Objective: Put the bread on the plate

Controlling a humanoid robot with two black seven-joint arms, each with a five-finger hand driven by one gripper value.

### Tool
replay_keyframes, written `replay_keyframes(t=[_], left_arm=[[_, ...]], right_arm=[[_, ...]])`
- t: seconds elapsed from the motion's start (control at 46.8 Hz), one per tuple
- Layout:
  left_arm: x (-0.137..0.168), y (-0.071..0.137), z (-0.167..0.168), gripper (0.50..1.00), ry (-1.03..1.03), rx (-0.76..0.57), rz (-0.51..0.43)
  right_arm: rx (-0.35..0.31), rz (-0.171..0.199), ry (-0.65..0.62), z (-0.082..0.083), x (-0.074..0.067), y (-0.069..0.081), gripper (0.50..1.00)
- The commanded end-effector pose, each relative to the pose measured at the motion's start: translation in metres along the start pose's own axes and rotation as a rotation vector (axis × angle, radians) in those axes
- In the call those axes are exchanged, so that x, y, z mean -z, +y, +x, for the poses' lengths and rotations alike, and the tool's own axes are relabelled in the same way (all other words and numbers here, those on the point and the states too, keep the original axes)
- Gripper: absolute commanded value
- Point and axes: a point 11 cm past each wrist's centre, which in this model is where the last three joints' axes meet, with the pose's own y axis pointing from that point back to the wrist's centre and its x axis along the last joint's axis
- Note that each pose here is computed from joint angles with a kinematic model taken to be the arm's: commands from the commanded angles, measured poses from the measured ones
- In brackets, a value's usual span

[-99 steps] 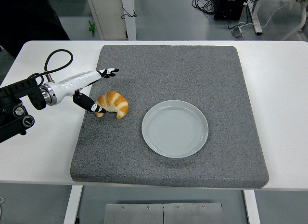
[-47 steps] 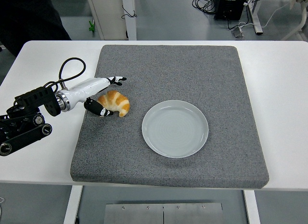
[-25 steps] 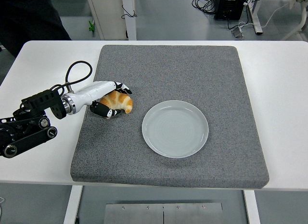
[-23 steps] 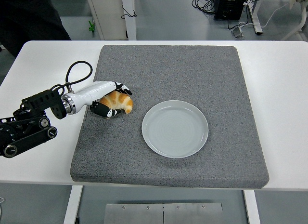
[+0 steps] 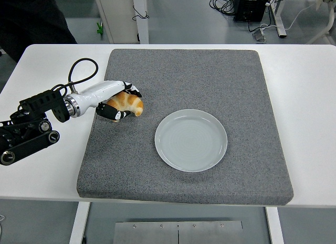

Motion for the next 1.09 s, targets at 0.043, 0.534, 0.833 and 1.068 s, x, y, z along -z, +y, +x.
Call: replay_keyframes(t=[0.043,0.534,0.833,1.068], left_arm=[[0.0,0.003,0.022,0.611,-0.006,-0.03,0.0],[-0.01,0.019,0.12,0.614,-0.018,-0.117,-0.026],[-0.027,0.022,0.153,0.624,-0.013,-0.156,-0.079],[-0.04,0.022,0.169,0.624,-0.037,-0.18,-0.11]], right_arm=[[0.0,0.0,0.0,0.0,0.0,0.0,1.0],[0.0,0.0,0.0,0.0,0.0,0.0,1.0],[0.0,0.0,0.0,0.0,0.0,0.0,1.0],[0.0,0.0,0.0,0.0,0.0,0.0,1.0]])
